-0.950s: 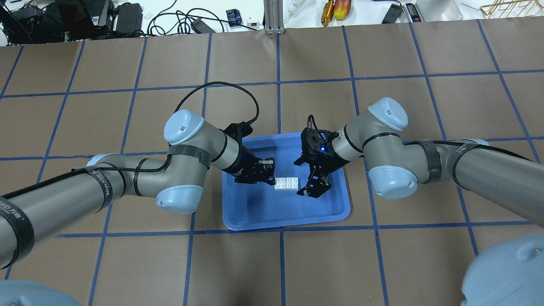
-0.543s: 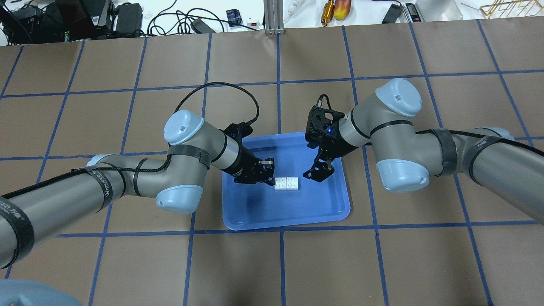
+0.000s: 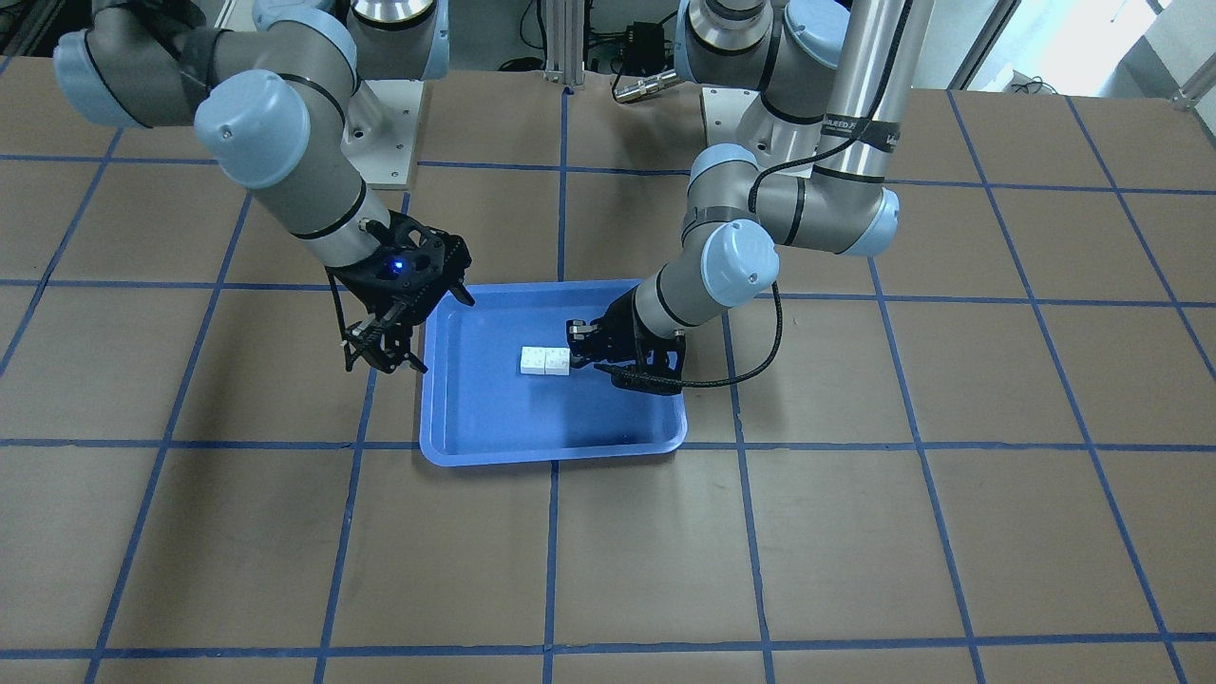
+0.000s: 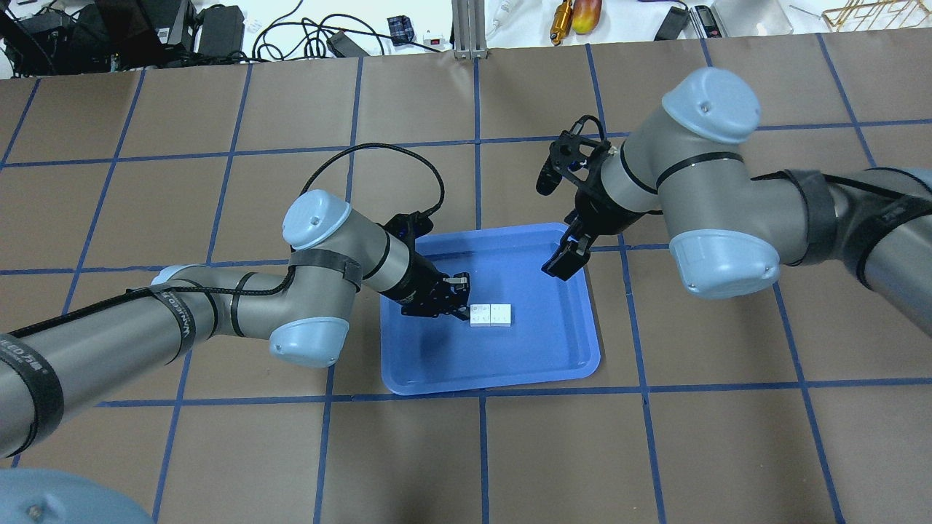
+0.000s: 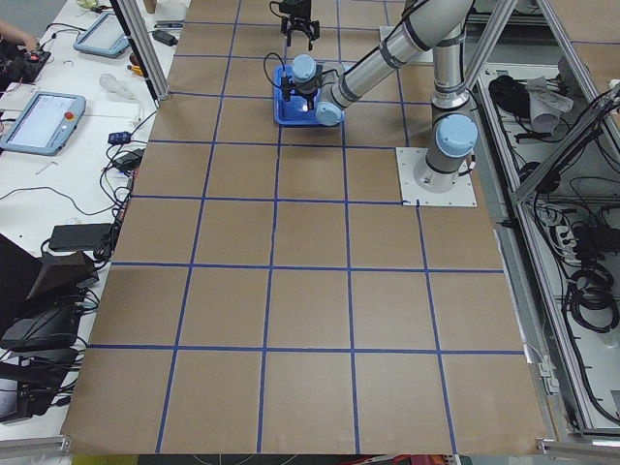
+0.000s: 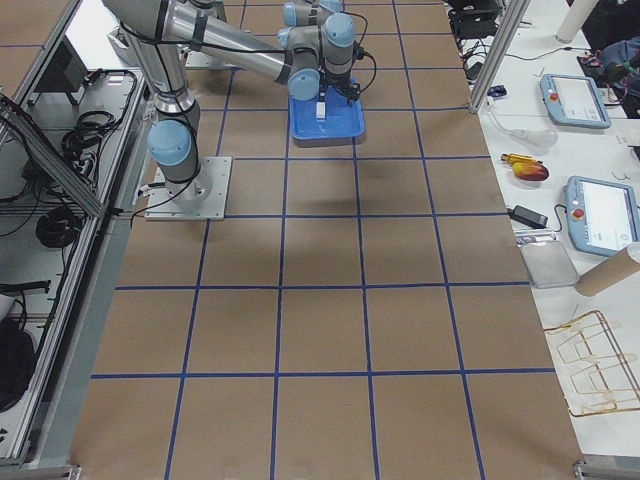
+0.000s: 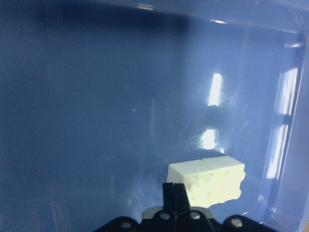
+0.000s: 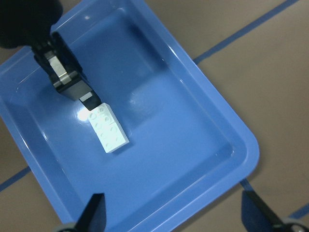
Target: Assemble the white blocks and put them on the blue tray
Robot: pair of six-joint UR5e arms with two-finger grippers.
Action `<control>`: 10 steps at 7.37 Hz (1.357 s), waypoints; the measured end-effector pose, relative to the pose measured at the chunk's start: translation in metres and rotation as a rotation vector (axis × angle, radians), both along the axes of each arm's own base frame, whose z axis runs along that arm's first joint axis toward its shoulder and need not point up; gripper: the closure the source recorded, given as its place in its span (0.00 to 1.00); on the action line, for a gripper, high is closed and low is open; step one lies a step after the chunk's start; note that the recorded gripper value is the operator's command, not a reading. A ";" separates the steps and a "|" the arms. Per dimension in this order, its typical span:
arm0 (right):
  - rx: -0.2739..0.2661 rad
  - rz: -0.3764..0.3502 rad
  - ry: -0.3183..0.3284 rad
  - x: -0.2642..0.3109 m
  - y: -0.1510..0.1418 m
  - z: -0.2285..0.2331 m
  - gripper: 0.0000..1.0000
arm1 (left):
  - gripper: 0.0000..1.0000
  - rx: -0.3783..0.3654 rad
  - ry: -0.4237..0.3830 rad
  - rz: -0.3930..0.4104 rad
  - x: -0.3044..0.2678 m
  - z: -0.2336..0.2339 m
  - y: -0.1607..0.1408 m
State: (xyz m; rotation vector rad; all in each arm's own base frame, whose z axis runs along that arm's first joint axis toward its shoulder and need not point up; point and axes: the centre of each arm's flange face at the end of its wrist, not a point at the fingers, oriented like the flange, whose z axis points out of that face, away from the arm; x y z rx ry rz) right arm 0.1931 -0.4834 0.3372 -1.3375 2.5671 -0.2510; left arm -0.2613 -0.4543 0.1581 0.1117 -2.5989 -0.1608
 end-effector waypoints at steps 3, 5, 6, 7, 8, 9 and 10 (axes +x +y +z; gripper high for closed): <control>0.089 -0.283 0.156 -0.015 -0.013 0.078 0.00 | 1.00 0.006 0.005 0.002 -0.001 -0.001 0.001; 0.154 -0.469 0.215 -0.020 -0.024 0.115 0.00 | 0.97 -0.003 0.005 0.000 -0.002 0.001 -0.001; 0.149 -0.575 0.265 -0.025 -0.029 0.133 0.00 | 0.94 -0.032 -0.002 -0.002 0.000 0.009 -0.005; 0.144 -0.693 0.296 -0.029 -0.030 0.146 0.00 | 0.90 -0.079 -0.030 0.001 0.003 0.024 -0.014; 0.139 -0.783 0.304 -0.032 -0.030 0.155 0.00 | 0.90 -0.130 -0.072 0.006 0.008 0.042 -0.029; 0.111 -0.849 0.293 -0.035 -0.030 0.163 0.00 | 0.90 -0.171 -0.115 0.008 0.011 0.062 -0.045; 0.058 -0.905 0.256 -0.038 -0.033 0.172 0.00 | 0.89 -0.187 -0.158 0.001 0.014 0.081 -0.058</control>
